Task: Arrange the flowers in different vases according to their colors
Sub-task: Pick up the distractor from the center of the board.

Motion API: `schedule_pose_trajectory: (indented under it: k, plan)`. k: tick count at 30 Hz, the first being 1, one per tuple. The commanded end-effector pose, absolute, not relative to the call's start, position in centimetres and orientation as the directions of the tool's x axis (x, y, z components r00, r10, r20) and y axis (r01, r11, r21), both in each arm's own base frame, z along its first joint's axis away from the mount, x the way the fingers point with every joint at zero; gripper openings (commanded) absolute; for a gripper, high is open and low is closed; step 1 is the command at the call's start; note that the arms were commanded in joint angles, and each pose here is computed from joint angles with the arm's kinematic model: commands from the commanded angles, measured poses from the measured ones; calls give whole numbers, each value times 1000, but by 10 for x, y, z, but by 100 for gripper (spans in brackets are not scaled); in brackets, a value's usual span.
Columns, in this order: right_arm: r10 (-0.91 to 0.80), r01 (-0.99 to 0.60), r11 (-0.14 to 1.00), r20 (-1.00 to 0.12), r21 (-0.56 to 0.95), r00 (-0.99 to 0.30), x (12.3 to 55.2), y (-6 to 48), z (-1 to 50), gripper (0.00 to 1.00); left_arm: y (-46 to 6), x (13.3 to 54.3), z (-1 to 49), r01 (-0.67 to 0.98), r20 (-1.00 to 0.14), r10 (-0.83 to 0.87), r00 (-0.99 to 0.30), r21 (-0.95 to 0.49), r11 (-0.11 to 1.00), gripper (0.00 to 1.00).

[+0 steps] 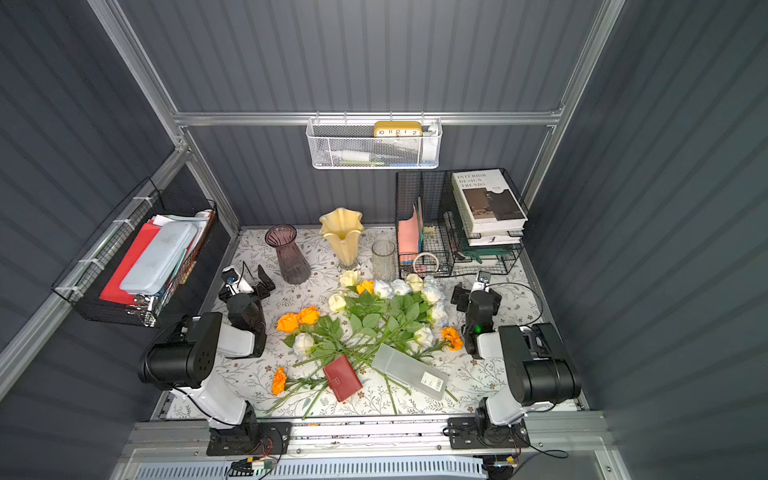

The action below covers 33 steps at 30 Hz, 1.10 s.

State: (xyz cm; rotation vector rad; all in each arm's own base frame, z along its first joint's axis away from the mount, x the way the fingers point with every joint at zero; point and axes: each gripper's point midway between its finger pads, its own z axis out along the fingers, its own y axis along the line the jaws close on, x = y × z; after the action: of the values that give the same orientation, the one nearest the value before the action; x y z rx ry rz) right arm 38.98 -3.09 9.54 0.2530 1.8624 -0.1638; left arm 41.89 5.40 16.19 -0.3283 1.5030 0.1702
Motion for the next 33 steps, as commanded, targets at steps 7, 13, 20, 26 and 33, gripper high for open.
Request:
schedule_pose_trajectory:
  k: [7, 13, 20, 26, 33]
  plan:
    - [90, 258, 966, -957, 17, -275, 392, -31, 99, 99, 55, 422, 175, -305, -989, -104, 107, -132, 943, 99]
    - [91, 258, 966, -957, 17, -276, 392, -31, 98, 99, 55, 422, 176, -304, -989, -104, 107, -132, 943, 99]
    - [81, 278, 961, -958, 1, -274, 391, -34, 132, 99, 58, 420, 199, -328, -991, -70, 115, -105, 939, 99]
    - [187, 314, 946, -922, 77, -338, 375, -12, 186, 95, 30, 423, 279, -391, -984, -154, 94, -178, 903, 99]
    - [136, 49, 990, -797, 133, -588, 328, 123, 187, 88, -151, 378, 267, 83, -838, -411, -359, -467, 880, 96]
